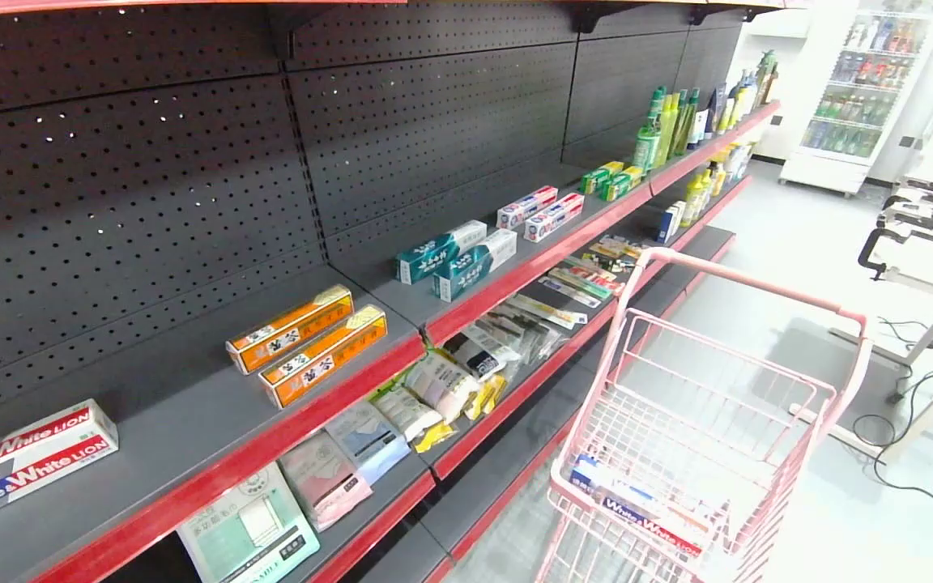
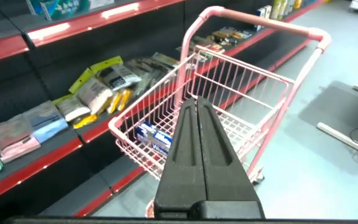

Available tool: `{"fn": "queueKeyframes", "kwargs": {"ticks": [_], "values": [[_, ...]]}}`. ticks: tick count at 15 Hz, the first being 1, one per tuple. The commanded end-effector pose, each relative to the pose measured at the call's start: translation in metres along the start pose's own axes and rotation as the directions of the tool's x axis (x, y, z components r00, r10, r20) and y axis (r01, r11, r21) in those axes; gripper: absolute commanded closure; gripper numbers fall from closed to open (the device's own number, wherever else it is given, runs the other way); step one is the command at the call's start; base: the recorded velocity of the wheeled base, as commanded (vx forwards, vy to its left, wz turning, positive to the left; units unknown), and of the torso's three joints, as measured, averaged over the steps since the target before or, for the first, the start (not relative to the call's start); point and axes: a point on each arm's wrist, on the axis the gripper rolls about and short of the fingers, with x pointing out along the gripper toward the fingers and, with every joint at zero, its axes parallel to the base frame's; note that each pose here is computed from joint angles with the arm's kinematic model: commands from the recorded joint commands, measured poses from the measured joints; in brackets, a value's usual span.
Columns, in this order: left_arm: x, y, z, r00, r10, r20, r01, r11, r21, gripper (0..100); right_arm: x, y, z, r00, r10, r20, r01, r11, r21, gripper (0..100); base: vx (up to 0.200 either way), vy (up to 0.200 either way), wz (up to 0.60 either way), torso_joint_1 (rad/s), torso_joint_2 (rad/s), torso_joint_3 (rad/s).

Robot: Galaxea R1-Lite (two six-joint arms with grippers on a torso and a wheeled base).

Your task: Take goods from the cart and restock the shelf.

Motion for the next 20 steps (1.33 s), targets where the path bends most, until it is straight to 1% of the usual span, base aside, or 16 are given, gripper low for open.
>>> {"fn": "queueKeyframes", "kwargs": {"ticks": [1,18,20], "values": [[0.0000,0.0000,0.0000,1.000,0.000,0.000,0.000,1.000,0.000,0,0.0000,0.0000,0.0000,1.000,0.002,0.001,-0.002,1.000,0.000,100,0.000,0.000,0.00,0.000,0.00,0.000],[0.0000,0.0000,0.0000,1.000,0.000,0.000,0.000,1.000,0.000,0,0.0000,0.0000,0.0000,1.000,0.003,0.001,-0.003,1.000,0.001,100,0.000,0.000,0.00,0.000,0.00,0.000],[0.0000,0.0000,0.0000,1.000,0.000,0.000,0.000,1.000,0.000,0,0.0000,0.0001,0.0000,1.000,0.005,0.001,-0.005,1.000,0.001,100,0.000,0.000,-0.60,0.002,0.00,0.002]]}}
